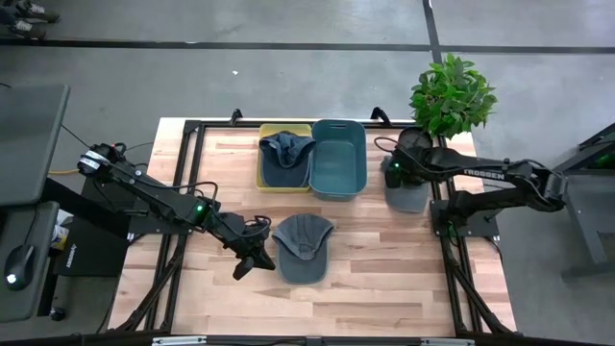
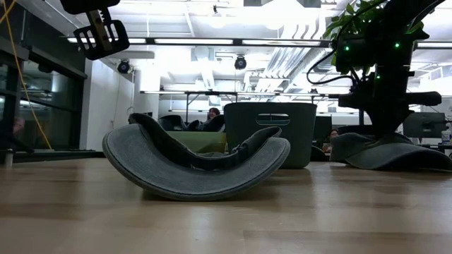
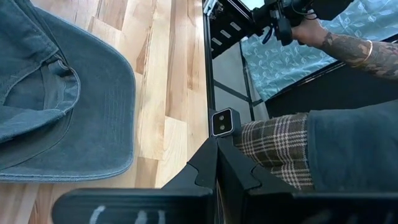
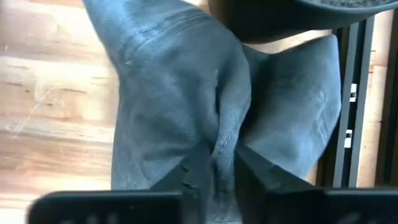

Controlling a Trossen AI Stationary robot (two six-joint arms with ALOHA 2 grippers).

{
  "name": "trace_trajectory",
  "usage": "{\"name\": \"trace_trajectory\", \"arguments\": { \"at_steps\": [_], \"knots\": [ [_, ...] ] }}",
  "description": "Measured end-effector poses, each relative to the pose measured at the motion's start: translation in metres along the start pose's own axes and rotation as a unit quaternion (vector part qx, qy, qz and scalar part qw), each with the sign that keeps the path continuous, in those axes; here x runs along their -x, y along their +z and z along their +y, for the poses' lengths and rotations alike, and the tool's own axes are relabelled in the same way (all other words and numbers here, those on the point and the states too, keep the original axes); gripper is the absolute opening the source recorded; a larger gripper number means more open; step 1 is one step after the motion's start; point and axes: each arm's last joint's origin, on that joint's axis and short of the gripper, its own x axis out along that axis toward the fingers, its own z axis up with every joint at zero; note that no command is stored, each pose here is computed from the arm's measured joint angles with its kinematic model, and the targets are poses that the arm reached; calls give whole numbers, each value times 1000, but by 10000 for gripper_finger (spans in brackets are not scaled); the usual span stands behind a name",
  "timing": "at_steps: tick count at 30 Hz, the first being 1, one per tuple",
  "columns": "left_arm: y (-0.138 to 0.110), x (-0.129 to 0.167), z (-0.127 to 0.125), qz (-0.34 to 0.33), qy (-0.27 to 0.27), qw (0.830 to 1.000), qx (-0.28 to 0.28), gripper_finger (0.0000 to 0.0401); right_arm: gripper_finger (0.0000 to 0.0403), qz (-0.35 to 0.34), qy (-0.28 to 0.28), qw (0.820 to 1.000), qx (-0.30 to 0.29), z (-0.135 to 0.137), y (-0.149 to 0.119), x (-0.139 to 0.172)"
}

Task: Pick & Place hat
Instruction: Put the right grey cap into the grey bin

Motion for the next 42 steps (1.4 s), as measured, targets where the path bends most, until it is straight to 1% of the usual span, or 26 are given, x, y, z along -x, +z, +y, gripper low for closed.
{"name": "trace_trajectory", "arguments": {
  "at_steps": [2, 4, 7, 9, 17, 22, 29, 34, 37, 40, 42],
  "knots": [
    [0, 0, 0, 0, 0, 1000, 0, 1, 20, 3, 2, 1000, 2, 0, 0, 0],
    [0, 0, 0, 0, 0, 1000, 0, 1, 8, 5, 4, 1000, 11, 0, 0, 0],
    [0, 0, 0, 0, 0, 1000, 0, 1, 13, 6, 5, 1000, 12, 0, 0, 0],
    [0, 0, 0, -1, 1, 1000, 0, 1, 7, 12, 11, 1000, 16, 1, -1, 0],
    [0, 0, 0, -1, 1, 1000, 0, 1, 3, 24, 43, 998, 48, 8, -7, 4],
    [0, 0, 0, -4, 3, 1000, 0, 1, 2, 20, 67, 994, 79, 18, -14, 14],
    [1, 0, 0, -8, 4, 1000, 0, 1, 1, 23, 83, 988, 125, 29, -25, 40],
    [3, 0, 0, -22, 5, 1000, 0, 1, 1, 29, 71, 985, 157, 30, -33, 65],
    [5, 0, -2, -34, 0, 999, -2, 1, 1, 24, 77, 982, 170, 32, -37, 82],
    [7, 0, -2, -55, 7, 998, -4, 1, 0, 4, 95, 979, 179, 35, -40, 102],
    [7, 0, -2, -64, 16, 998, -4, 1, 0, -15, 116, 977, 180, 36, -42, 116]
  ]
}}
